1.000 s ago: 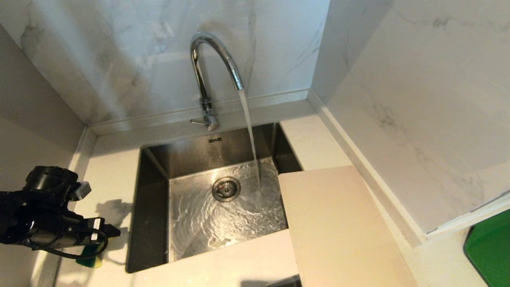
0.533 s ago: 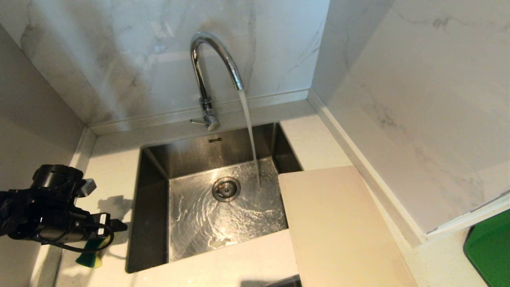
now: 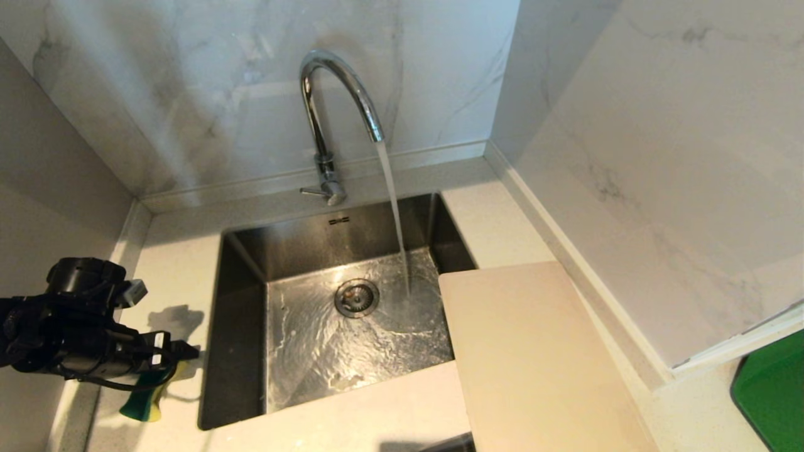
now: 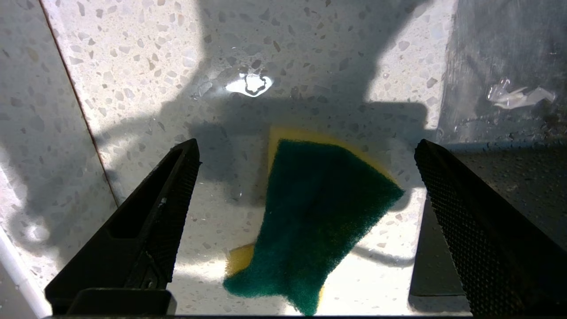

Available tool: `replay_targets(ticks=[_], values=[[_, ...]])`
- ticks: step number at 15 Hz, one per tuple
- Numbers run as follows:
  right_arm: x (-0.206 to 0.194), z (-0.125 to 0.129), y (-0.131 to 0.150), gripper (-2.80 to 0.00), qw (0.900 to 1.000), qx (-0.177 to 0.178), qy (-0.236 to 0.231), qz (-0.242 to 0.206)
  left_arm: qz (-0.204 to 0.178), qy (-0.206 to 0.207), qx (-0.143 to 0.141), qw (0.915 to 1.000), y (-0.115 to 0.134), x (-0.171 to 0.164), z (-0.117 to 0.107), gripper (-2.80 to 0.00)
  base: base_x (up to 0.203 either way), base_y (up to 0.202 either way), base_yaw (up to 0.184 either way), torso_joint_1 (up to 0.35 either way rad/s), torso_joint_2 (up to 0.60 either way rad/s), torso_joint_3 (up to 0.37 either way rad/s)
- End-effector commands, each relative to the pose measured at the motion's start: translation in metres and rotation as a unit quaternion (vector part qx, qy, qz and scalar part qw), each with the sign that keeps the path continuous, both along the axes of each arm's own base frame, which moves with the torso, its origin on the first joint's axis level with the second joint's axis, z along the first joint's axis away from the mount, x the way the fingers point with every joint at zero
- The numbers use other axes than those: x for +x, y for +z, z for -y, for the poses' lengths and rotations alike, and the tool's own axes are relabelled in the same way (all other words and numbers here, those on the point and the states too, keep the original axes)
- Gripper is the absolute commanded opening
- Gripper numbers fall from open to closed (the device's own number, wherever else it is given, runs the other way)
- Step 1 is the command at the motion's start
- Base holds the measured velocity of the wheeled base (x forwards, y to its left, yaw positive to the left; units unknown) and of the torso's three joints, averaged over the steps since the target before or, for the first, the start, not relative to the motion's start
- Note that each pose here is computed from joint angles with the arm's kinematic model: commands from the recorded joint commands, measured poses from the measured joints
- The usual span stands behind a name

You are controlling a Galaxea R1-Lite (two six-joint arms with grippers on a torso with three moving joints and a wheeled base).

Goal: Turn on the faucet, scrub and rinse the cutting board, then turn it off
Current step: Pick up the cleaning cloth

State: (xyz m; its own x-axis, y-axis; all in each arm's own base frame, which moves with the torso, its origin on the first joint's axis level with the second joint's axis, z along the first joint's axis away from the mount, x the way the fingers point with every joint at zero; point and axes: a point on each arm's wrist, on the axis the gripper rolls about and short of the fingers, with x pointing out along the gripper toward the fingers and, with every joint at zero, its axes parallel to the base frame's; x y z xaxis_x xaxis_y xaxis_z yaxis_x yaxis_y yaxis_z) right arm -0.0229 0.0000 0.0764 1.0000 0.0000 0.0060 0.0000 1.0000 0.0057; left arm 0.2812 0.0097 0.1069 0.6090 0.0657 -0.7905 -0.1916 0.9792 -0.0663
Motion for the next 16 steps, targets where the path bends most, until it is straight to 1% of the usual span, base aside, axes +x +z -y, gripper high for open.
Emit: replay_targets(ticks=[1,4,5,7,10,12,14,16], values=[[0.0000,0.0000,0.0000,-2.80,1.000,0.000,0.000,0.000,-0.001,0.002,0.000,1.0000,-0.0007,0.0002,-0.0005,0.00,0.000,0.000,0.000,0.000,0.00,0.000],[0.0000,0.0000,0.0000,-2.80,1.000,0.000,0.000,0.000,-0.006,0.001,0.003,1.0000,-0.0027,-0.0016,-0.0009,0.00,0.000,0.000,0.000,0.000,0.00,0.000],[0.0000,0.0000,0.0000,-2.80,1.000,0.000,0.000,0.000,-0.010,-0.003,0.006,0.9999,-0.0040,-0.0027,-0.0009,-2.80,0.000,0.000,0.000,0.000,0.00,0.000],[0.0000,0.0000,0.0000,-2.80,1.000,0.000,0.000,0.000,-0.014,-0.007,0.009,0.9998,-0.0060,-0.0043,-0.0008,-2.80,0.000,0.000,0.000,0.000,0.00,0.000],[0.0000,0.0000,0.0000,-2.80,1.000,0.000,0.000,0.000,-0.014,-0.006,0.006,0.9999,-0.0067,-0.0034,-0.0005,-2.80,0.000,0.000,0.000,0.000,0.00,0.000],[0.0000,0.0000,0.0000,-2.80,1.000,0.000,0.000,0.000,-0.006,-0.007,0.006,0.9999,-0.0066,-0.0006,-0.0001,-2.80,0.000,0.000,0.000,0.000,0.00,0.000],[0.0000,0.0000,0.0000,-2.80,1.000,0.000,0.000,0.000,0.011,-0.012,0.005,0.9998,-0.0059,0.0030,0.0027,-2.80,0.000,0.000,0.000,0.000,0.00,0.000],[0.0000,0.0000,0.0000,-2.80,1.000,0.000,0.000,0.000,0.012,-0.016,0.005,0.9998,-0.0064,0.0040,0.0046,-2.80,0.000,0.000,0.000,0.000,0.00,0.000]])
